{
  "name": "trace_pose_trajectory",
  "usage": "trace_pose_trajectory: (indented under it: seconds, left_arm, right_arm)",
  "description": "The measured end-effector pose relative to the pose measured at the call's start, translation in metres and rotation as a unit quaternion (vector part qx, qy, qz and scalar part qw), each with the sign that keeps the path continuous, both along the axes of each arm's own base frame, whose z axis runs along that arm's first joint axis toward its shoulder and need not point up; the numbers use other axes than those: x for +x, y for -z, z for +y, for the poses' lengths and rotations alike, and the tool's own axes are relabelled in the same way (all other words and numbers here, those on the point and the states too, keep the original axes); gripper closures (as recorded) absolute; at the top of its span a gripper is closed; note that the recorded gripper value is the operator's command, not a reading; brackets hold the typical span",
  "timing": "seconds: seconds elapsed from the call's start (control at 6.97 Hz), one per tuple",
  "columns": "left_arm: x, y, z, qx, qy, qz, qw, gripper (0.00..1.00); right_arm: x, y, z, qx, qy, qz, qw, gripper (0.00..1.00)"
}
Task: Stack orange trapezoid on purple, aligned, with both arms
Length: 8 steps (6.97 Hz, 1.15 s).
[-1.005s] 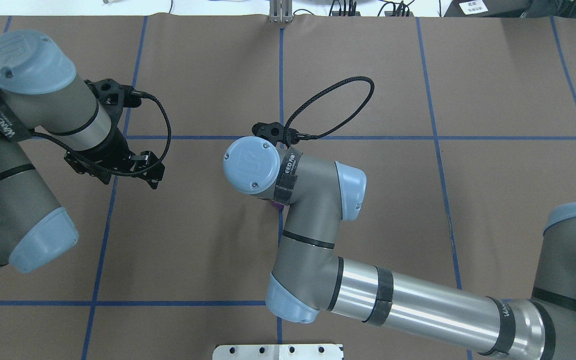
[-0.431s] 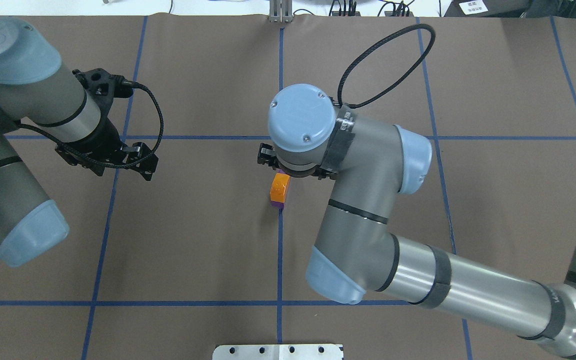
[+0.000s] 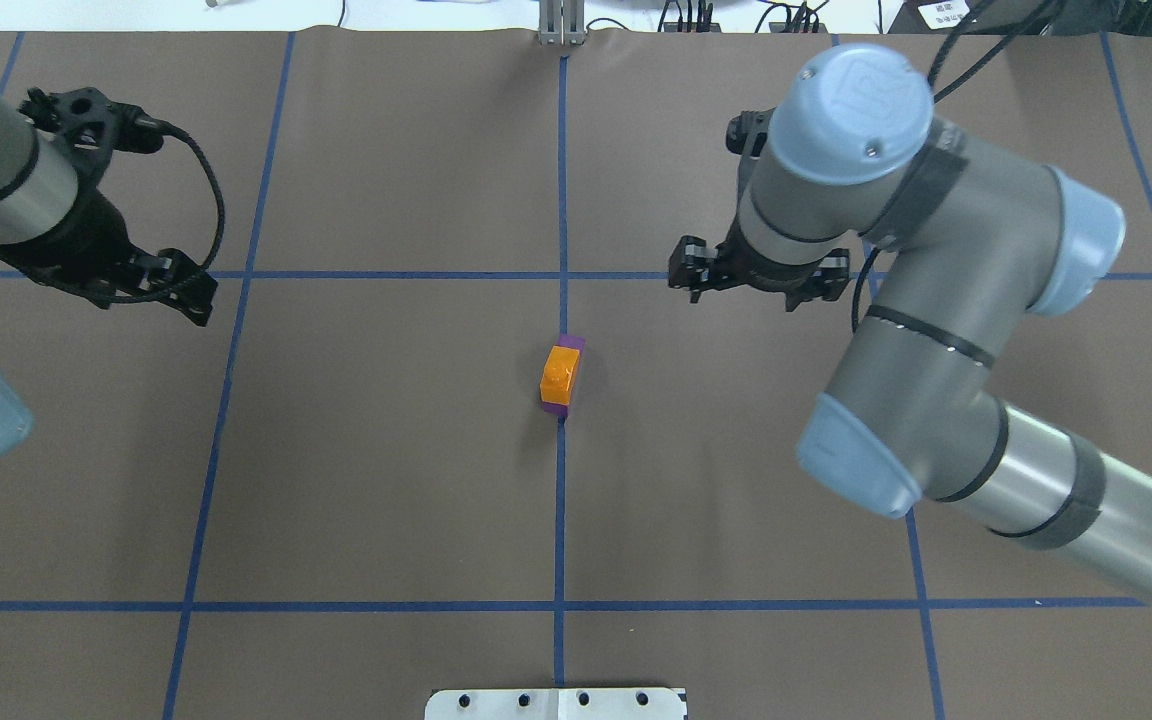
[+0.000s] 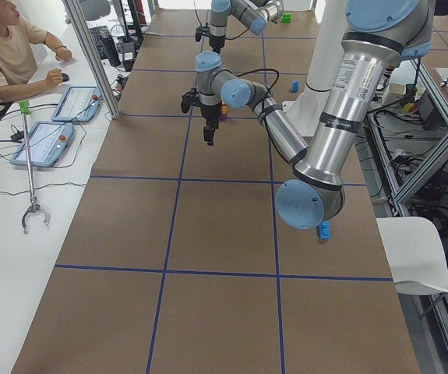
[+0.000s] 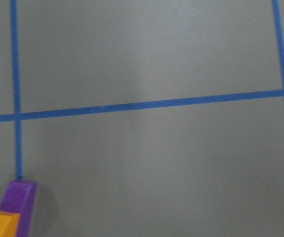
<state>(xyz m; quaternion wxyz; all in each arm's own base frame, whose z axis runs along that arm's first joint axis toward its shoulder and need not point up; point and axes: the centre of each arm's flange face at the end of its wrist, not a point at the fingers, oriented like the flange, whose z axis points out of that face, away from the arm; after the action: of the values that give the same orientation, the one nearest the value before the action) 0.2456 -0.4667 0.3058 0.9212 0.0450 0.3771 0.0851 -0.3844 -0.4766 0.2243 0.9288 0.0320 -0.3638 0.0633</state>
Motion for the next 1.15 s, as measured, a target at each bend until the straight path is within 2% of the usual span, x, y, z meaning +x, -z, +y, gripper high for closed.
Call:
trace_pose_trajectory:
  seconds: [0.29,0.57,0.86,1.15]
  left_arm:
    - [-0.080,-0.053,-0.015,0.014,-0.019,0.002,0.9997,0.00]
    - [-0.160,-0.114,-0.028,0.020,-0.030,0.006,0.9993,0.00]
    - [-0.235,-0.185,-0.043,0.030,-0.045,0.007,0.9985,0.00]
    - [-0.286,-0.237,-0.048,0.028,-0.049,0.008,0.9984,0.00]
  right_arm:
    - [0.105,-0.076,-0.032,0.014,0.051,0.013,0.9985,0.00]
    - [0.221,-0.158,-0.050,0.031,0.096,0.015,0.9947,0.00]
    - [0.314,-0.228,-0.049,0.048,0.124,0.022,0.9909,0.00]
    - [0.372,-0.291,-0.040,0.042,0.141,0.026,0.9888,0.00]
